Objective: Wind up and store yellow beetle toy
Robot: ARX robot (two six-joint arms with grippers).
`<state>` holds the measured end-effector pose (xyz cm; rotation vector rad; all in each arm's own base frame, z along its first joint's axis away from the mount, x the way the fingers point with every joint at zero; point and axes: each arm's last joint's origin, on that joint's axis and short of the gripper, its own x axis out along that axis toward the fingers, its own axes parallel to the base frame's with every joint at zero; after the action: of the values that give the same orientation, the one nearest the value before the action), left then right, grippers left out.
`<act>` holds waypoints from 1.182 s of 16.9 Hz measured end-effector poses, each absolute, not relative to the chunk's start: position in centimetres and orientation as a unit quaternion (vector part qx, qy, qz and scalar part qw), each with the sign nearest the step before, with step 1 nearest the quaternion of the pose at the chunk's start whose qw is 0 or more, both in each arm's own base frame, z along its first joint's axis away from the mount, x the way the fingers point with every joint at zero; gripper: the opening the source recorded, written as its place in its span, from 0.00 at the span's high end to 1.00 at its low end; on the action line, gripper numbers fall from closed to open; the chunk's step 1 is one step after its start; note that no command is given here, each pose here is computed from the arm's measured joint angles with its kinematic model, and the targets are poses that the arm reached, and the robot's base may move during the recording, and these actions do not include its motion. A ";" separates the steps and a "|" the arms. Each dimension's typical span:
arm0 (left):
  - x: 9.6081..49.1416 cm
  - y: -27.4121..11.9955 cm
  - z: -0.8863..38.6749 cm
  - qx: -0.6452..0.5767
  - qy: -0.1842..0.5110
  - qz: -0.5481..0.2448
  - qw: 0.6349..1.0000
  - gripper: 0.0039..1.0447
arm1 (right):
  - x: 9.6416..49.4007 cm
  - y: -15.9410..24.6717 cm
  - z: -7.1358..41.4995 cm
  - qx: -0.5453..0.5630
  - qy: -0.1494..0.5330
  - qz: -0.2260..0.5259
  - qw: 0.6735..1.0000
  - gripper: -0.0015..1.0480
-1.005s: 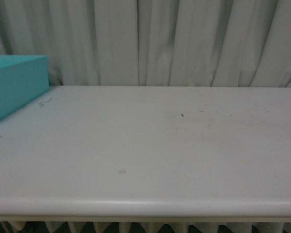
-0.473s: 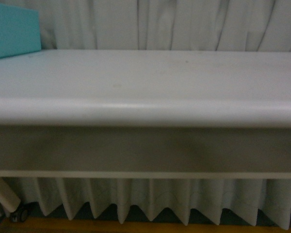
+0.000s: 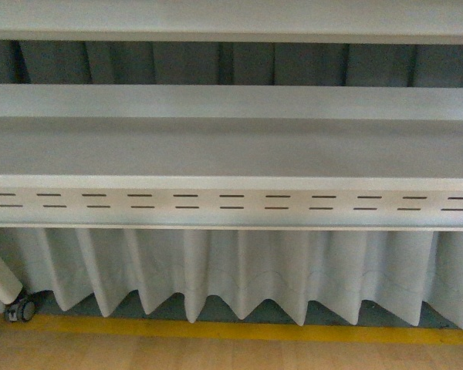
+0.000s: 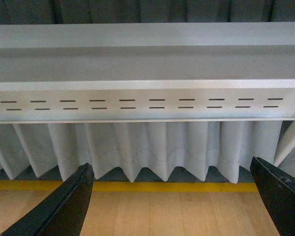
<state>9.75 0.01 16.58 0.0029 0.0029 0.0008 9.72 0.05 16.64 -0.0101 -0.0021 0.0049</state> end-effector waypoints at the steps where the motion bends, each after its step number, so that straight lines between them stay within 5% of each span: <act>1: 9.7 0.0 16.6 0.001 0.001 0.000 1.000 0.06 | 9.7 0.0 16.6 -0.005 -0.001 0.002 1.000 0.06; 20: 9.7 0.0 16.6 0.001 0.000 0.000 1.000 0.06 | 9.7 0.0 16.7 -0.005 -0.001 0.002 1.000 0.06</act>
<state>9.75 0.01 16.61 0.0029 -0.0002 0.0008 9.72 0.05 16.65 -0.0101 -0.0029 0.0049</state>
